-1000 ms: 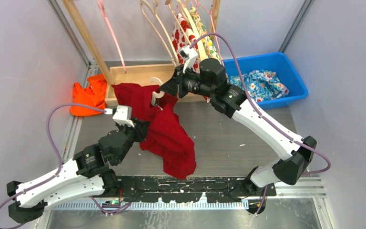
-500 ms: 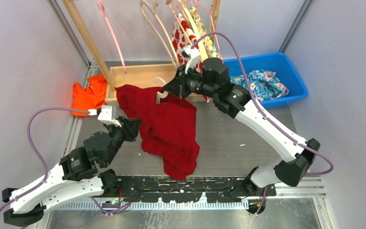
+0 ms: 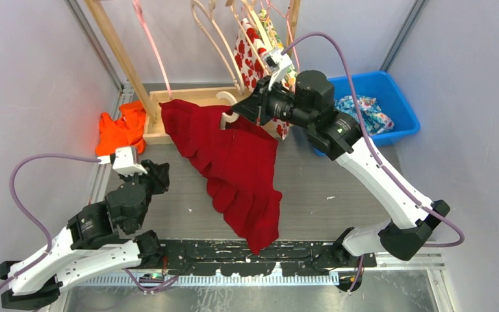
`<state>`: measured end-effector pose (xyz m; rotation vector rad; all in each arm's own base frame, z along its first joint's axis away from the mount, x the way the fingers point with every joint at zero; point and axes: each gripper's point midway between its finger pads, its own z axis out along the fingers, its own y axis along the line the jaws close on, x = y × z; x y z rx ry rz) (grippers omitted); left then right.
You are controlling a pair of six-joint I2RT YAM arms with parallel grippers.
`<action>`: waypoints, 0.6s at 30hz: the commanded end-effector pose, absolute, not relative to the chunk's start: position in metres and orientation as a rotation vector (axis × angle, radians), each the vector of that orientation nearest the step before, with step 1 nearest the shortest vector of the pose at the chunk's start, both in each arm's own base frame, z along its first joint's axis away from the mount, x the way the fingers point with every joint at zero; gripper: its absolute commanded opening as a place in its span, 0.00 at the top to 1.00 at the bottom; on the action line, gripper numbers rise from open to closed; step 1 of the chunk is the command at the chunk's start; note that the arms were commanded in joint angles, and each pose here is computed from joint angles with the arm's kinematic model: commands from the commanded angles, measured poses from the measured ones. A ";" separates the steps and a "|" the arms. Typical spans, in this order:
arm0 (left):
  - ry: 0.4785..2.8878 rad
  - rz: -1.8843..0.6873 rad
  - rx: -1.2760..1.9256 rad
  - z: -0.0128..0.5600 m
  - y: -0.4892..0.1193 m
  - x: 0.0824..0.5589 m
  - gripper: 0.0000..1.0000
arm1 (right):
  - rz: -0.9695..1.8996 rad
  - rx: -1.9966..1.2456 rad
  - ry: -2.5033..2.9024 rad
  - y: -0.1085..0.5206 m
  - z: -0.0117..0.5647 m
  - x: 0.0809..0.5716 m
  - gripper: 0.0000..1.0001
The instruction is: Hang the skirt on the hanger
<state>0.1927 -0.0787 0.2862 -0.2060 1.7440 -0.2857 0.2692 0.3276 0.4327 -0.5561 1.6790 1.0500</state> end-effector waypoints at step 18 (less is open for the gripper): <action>1.790 -0.286 -0.152 0.338 -0.094 0.195 0.60 | 1.078 -0.497 1.443 0.276 0.533 0.223 0.99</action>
